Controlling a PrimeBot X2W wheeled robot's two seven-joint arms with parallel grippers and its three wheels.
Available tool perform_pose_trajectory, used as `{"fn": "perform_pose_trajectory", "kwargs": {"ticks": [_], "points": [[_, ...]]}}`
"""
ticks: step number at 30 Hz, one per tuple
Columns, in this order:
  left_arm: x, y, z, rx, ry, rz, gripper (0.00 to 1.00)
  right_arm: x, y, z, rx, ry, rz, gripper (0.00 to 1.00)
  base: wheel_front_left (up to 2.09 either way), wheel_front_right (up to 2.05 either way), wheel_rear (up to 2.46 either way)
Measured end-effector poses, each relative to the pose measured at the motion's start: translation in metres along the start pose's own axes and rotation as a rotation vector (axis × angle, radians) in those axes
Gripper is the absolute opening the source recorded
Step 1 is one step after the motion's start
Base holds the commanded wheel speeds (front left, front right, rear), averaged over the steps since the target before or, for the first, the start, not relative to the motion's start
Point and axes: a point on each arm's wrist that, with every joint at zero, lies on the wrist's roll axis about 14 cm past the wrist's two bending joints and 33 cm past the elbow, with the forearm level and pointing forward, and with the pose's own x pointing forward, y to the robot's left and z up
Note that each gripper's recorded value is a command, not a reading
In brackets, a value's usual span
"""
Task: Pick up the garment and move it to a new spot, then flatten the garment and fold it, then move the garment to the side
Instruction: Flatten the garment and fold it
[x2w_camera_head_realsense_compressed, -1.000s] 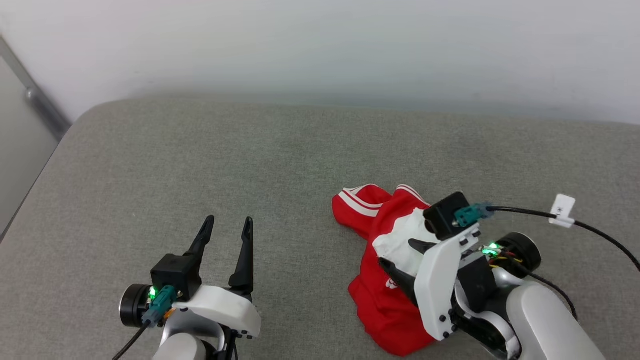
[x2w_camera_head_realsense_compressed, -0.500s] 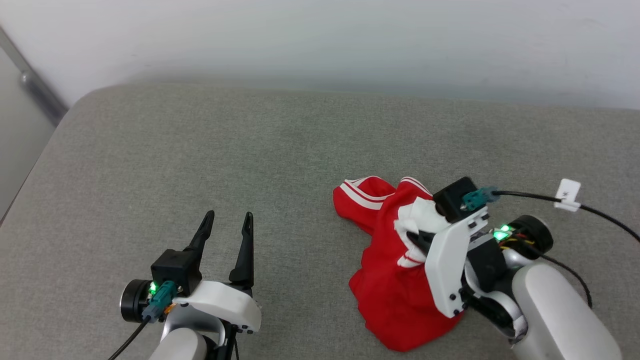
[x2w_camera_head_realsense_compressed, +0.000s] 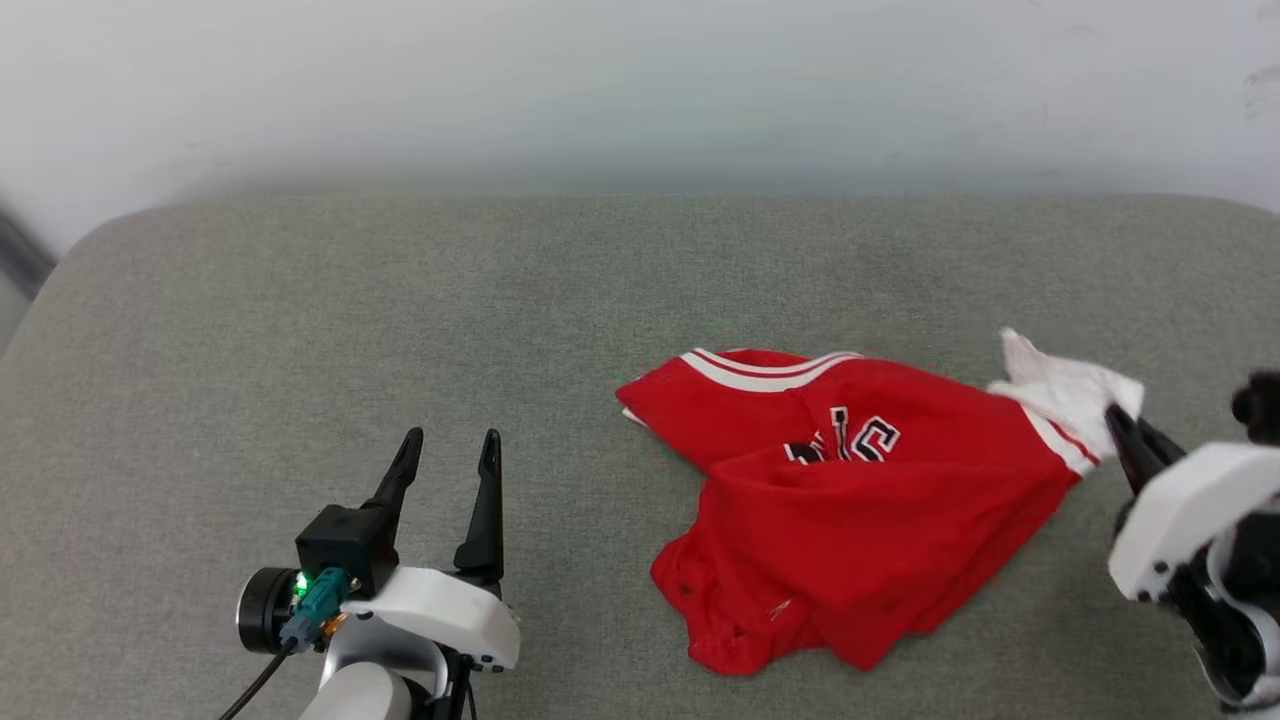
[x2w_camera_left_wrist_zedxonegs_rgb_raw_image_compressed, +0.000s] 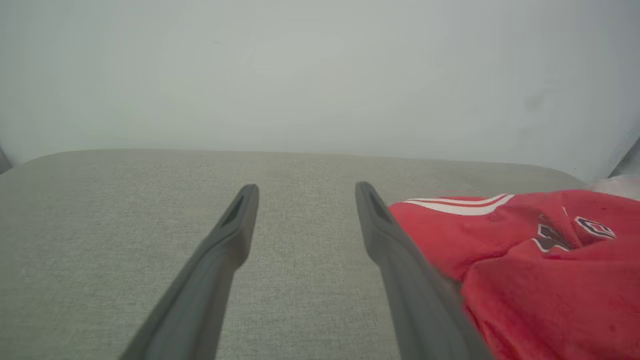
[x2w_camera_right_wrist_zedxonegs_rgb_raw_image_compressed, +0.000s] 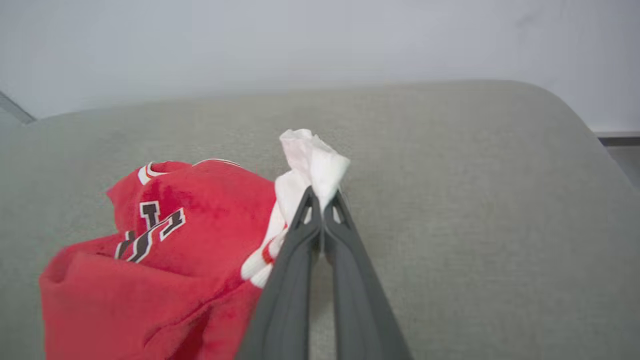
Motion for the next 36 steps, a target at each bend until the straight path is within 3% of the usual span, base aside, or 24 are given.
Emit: {"fn": "perform_pose_trajectory", "kwargs": {"ticks": [6,8,9,10,13,17,25,36], "points": [[0.002,-0.005,-0.003,-0.001,0.013,-0.015,1.0,-0.033,-0.074,-0.092,0.228,0.161,-0.239,0.0,0.0,0.0,0.0],[0.002,-0.005,-0.004,-0.006,0.014,-0.016,1.0,-0.043,-0.09,-0.116,0.273,0.202,-0.299,0.37,0.0,0.0,0.0],[0.002,-0.005,-0.004,-0.006,0.018,-0.017,1.0,-0.047,-0.094,-0.126,0.299,0.216,-0.321,0.64,0.0,0.0,0.0],[0.002,-0.005,-0.005,-0.005,0.019,-0.017,1.0,-0.049,-0.097,-0.133,0.312,0.223,-0.339,1.0,0.0,0.0,0.0],[0.003,-0.004,-0.006,-0.003,0.024,-0.018,1.0,-0.05,-0.101,-0.141,0.343,0.202,-0.361,1.0,0.0,0.0,0.0],[0.001,-0.003,-0.004,0.002,0.021,-0.011,1.0,-0.042,-0.097,-0.121,0.33,0.089,-0.35,1.0,0.0,0.0,0.0],[-0.014,0.007,-0.003,0.009,0.026,0.021,1.0,-0.04,-0.071,-0.05,0.17,-0.201,-0.262,1.0,0.0,0.0,0.0],[-0.028,0.016,0.003,0.03,0.023,0.045,1.0,-0.058,-0.015,-0.007,0.038,-0.35,-0.101,1.0,0.0,0.0,0.0]]}}
